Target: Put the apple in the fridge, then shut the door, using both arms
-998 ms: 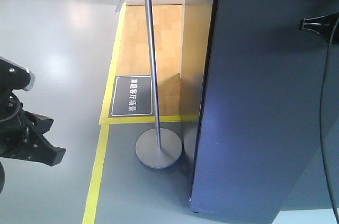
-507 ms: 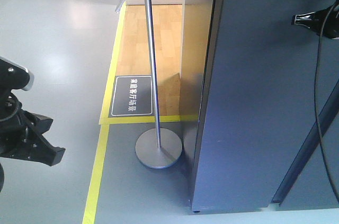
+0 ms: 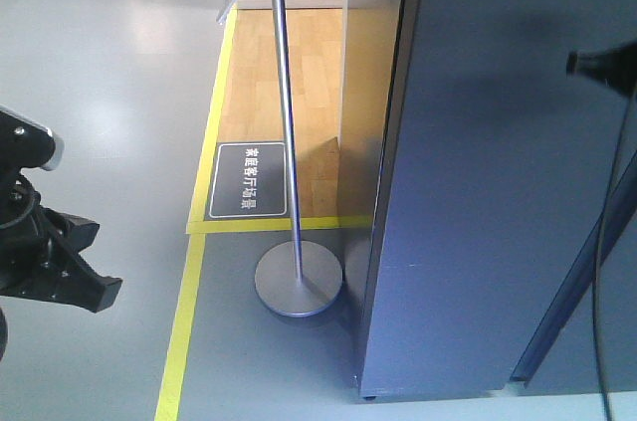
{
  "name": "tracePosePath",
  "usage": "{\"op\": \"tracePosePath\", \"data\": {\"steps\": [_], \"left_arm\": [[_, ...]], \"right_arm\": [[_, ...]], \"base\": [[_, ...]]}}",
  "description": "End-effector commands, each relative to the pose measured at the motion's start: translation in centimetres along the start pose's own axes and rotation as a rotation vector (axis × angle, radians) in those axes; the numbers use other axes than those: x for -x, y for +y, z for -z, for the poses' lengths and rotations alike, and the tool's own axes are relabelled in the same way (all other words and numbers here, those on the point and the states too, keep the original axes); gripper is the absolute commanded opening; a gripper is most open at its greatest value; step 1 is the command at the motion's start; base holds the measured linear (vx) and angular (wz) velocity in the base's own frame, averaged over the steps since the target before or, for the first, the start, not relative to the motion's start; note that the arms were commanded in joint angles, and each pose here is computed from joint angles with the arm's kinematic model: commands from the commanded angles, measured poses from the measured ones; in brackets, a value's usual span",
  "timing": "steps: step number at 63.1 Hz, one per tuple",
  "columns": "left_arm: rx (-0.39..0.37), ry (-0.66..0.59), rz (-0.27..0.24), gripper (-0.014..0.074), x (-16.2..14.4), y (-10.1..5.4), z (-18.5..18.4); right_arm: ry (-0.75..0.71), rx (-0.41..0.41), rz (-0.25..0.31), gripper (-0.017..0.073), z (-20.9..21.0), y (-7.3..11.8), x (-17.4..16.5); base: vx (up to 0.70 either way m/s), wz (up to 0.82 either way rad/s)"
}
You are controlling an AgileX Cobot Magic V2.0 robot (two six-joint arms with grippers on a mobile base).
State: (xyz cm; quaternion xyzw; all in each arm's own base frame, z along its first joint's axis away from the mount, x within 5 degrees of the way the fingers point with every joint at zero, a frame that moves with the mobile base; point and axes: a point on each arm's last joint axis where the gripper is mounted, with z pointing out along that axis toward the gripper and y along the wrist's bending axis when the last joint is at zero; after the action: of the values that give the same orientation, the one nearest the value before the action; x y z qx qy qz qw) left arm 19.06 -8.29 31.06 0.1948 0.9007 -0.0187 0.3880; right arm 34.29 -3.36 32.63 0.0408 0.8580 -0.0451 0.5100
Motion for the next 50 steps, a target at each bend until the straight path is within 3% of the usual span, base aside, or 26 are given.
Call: {"op": "tracePosePath", "data": {"steps": [1,9,21,50], "left_arm": [[-0.003,-0.087,0.010,-0.0006,1.1,0.1,0.9],[-0.003,-0.087,0.010,-0.0006,1.1,0.1,0.9],[-0.003,-0.087,0.010,-0.0006,1.1,0.1,0.9],[-0.003,-0.087,0.010,-0.0006,1.1,0.1,0.9]], "right_arm": [[-0.112,0.048,0.057,-0.0003,4.3,1.3,0.0],[-0.095,0.107,0.081,-0.0003,7.8,2.8,-3.2],[-0.062,0.191,0.052,-0.0003,12.8,3.6,-7.5],[0.022,0.167,0.065,-0.0003,22.6,0.9,-13.2]], "base": [[0.00,0.00],[0.00,0.00],[0.00,0.00],[0.00,0.00]]}}
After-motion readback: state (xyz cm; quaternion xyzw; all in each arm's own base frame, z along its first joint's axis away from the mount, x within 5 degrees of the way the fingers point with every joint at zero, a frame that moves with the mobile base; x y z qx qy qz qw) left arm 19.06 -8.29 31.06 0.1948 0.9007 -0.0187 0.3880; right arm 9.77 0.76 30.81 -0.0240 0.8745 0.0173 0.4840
